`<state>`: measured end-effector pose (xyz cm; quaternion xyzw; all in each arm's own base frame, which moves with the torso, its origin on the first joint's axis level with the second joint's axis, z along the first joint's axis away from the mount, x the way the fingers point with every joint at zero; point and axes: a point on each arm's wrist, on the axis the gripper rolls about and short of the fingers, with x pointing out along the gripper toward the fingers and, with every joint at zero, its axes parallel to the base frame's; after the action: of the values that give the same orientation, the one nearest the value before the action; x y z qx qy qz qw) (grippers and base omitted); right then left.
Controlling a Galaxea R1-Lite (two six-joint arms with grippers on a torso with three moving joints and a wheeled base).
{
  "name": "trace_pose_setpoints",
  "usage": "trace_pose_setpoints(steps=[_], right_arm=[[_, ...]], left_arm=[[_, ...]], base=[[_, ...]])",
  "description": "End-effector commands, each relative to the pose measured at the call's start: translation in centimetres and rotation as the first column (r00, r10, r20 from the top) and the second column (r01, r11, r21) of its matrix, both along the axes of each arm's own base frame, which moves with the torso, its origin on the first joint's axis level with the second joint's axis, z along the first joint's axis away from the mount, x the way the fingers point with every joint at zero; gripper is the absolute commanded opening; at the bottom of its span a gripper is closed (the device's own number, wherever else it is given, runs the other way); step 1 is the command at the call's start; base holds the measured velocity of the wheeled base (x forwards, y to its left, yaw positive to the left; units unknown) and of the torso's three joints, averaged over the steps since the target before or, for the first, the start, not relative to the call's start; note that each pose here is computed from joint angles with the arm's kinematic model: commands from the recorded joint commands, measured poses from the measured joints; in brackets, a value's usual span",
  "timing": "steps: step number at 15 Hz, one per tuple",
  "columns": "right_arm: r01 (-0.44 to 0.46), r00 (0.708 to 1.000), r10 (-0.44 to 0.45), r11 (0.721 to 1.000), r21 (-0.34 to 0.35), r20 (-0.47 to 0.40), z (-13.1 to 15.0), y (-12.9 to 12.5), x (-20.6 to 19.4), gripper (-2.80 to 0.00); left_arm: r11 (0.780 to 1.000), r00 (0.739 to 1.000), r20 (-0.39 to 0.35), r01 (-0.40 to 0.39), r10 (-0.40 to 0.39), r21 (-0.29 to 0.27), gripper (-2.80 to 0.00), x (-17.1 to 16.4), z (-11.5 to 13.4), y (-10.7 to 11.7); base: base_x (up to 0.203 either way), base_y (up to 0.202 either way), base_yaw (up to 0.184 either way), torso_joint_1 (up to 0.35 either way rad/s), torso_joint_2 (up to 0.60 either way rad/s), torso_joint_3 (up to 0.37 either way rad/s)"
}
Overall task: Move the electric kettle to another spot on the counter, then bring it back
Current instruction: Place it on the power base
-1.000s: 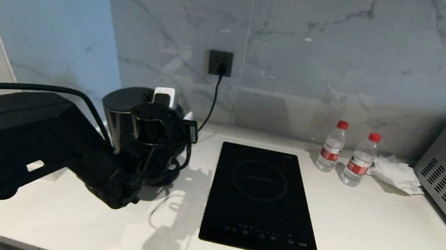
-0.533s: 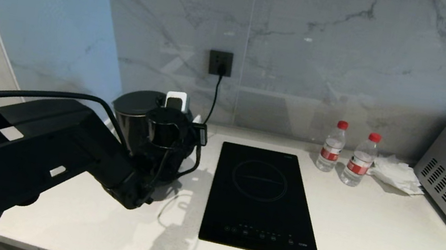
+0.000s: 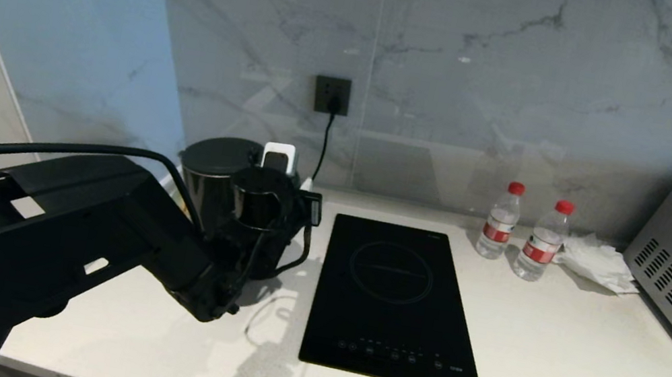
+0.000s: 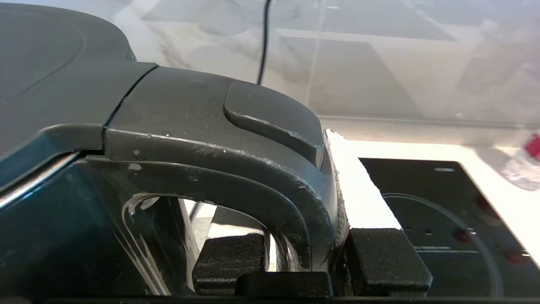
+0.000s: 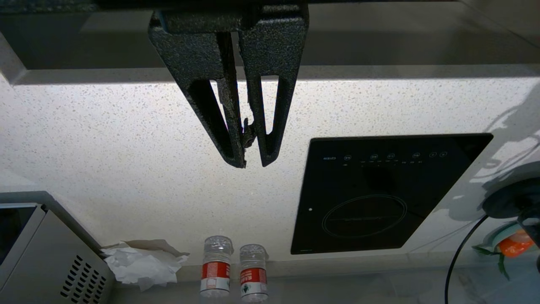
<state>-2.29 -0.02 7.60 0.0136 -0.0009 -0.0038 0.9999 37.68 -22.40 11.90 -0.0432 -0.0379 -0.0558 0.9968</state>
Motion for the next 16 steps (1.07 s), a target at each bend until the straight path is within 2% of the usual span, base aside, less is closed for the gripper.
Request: trace_pose_setpoints(steps=[1,9,16], right_arm=[[0.0,1.0,0.0,1.0,0.0,0.0,0.0,0.0,0.0,-2.8],[0.0,1.0,0.0,1.0,0.0,0.0,0.0,0.0,0.0,-2.8],[0.0,1.0,0.0,1.0,0.0,0.0,0.0,0.0,0.0,-2.8]], left_arm=[[1.0,1.0,0.006,0.0,0.0,0.002,-2.8,-0.07,0.05,-0.1],[0.999,1.0,0.03,-0.006,0.005,0.05,-2.8,0.06,-0.19,-0.18],[0.998,1.0,0.029,-0.007,0.005,0.056,-2.8,0.13,-0.31,-0.22]], base=[[0.0,0.0,0.0,0.0,0.0,0.0],[0.0,0.0,0.0,0.0,0.0,0.0],[0.0,0.0,0.0,0.0,0.0,0.0]])
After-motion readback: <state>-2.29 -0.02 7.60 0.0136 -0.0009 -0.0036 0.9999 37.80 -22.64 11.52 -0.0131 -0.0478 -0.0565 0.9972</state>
